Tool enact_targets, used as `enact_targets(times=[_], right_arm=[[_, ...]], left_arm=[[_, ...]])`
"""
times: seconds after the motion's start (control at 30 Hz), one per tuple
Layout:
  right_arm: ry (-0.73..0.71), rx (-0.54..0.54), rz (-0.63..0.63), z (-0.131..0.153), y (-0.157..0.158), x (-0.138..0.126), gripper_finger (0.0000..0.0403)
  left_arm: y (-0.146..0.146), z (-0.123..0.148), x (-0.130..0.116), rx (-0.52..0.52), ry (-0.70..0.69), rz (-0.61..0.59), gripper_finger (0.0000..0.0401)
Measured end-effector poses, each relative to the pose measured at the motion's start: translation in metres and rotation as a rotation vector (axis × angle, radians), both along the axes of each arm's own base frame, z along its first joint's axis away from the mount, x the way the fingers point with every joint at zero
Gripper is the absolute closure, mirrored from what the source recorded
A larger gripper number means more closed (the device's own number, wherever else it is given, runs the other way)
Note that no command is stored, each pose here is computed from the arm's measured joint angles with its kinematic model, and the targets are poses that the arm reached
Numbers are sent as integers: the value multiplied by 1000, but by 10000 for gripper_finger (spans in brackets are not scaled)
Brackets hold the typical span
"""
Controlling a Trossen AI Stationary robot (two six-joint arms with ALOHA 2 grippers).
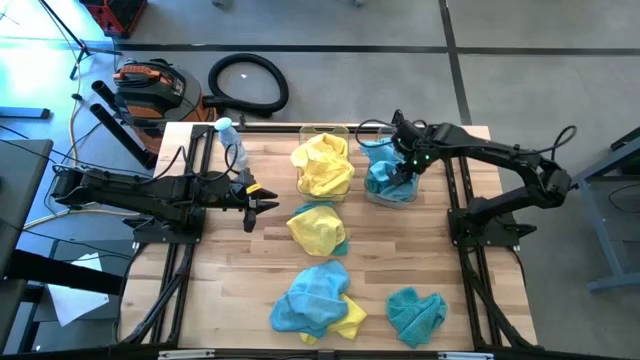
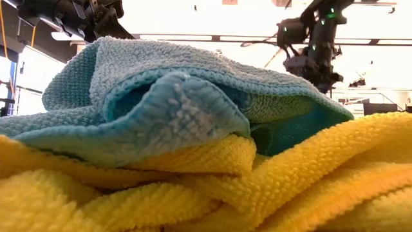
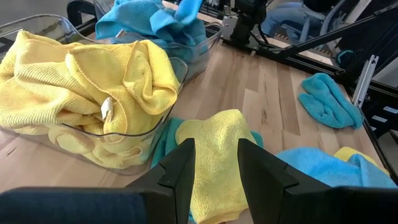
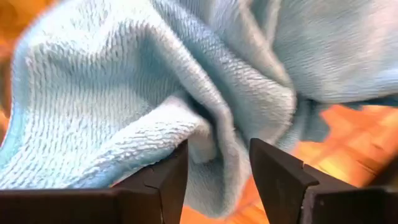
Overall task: Sort microfiber towel by color & place in baskets
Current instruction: Put the blue towel into the right transparent bin
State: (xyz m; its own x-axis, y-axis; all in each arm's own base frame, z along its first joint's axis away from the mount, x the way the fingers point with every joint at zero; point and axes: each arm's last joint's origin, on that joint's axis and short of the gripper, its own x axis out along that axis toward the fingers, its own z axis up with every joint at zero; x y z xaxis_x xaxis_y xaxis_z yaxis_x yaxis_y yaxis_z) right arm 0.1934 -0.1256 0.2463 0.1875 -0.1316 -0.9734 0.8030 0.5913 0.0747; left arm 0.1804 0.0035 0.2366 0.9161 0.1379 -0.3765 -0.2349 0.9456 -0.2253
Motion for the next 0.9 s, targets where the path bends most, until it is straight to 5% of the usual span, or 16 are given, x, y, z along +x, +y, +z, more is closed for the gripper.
enact_targets(times=[0.23, 0.47, 0.63, 0.9], right_arm=[[-51, -135, -51, 45, -8, 7, 231], [-142, -257, -62, 54, -16, 16, 231], [-60, -329, -172, 58, -11, 4, 231], [74, -617, -309, 90, 14, -23, 231]], left_arm=[[0, 0, 0, 0, 1, -1, 291], [0, 0, 0, 0, 2, -1, 291], [0, -1, 0, 0, 11, -1, 291], [0, -1, 0, -8, 9, 3, 291]])
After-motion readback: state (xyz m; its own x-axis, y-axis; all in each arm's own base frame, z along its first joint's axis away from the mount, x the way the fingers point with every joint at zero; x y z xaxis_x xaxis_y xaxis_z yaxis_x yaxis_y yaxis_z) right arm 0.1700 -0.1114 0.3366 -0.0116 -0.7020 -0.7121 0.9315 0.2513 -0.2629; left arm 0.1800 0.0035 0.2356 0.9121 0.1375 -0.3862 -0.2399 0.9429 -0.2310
